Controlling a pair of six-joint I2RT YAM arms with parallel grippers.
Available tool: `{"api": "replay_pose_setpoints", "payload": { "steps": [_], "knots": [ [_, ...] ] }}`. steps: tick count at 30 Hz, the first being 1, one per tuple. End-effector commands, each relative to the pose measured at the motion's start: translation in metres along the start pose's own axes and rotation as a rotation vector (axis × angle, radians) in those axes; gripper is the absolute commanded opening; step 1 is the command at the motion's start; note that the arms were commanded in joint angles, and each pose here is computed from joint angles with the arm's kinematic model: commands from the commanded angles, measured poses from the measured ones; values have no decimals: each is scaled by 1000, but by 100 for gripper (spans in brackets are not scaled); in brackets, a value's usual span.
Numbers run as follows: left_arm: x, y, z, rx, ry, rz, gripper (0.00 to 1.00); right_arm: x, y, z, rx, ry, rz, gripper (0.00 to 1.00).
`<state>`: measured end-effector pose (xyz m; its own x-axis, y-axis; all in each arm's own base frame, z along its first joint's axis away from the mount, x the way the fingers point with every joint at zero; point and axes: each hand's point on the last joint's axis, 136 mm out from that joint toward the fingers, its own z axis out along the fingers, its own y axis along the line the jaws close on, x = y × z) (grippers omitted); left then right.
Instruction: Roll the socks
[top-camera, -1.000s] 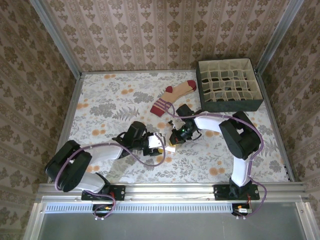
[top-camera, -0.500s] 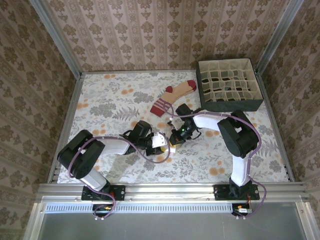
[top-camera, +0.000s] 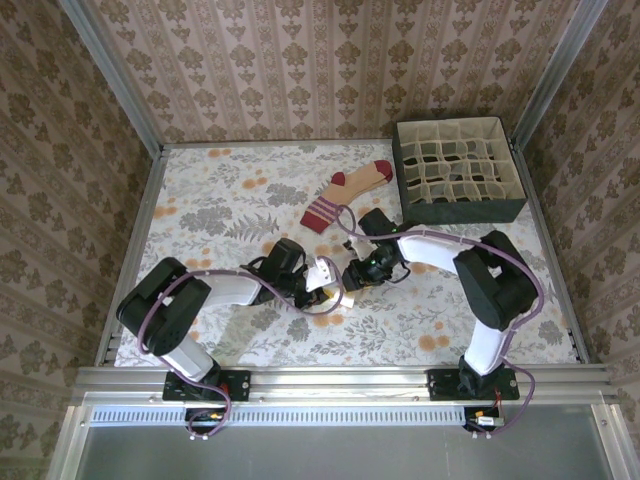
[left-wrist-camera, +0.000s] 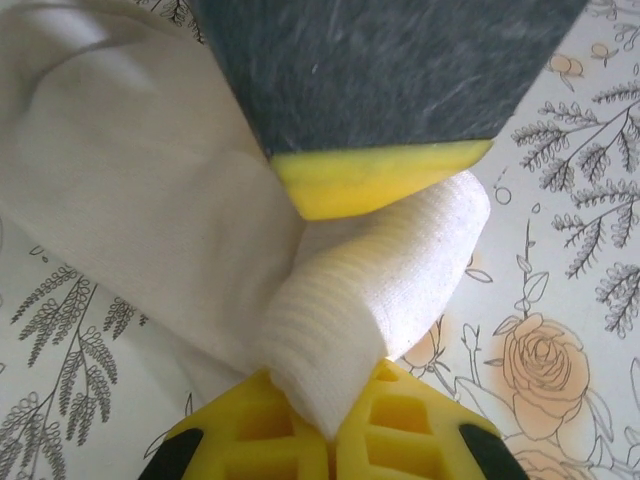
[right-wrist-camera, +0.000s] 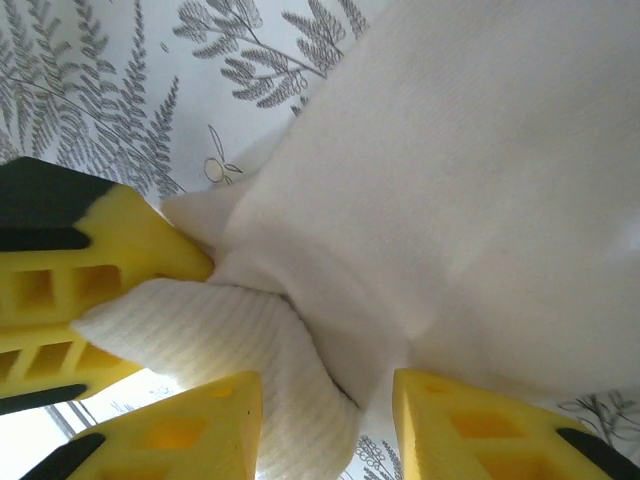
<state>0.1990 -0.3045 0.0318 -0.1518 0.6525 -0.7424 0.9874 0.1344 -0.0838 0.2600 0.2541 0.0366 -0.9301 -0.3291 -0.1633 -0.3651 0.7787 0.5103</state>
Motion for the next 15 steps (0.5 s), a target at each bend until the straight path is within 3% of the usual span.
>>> {"api": "replay_pose_setpoints", "payload": {
  "steps": [1,6,15],
  "knots": [
    [25,-15,7,77,104,-162,0,-13,1,-15,25,-112,21,40],
    [25,-16,11,110,125,-240,0,-7,6,-17,-9,-165,40,41],
    [25,-16,21,157,172,-335,0,19,2,2,48,-81,30,43]
  ]
}}
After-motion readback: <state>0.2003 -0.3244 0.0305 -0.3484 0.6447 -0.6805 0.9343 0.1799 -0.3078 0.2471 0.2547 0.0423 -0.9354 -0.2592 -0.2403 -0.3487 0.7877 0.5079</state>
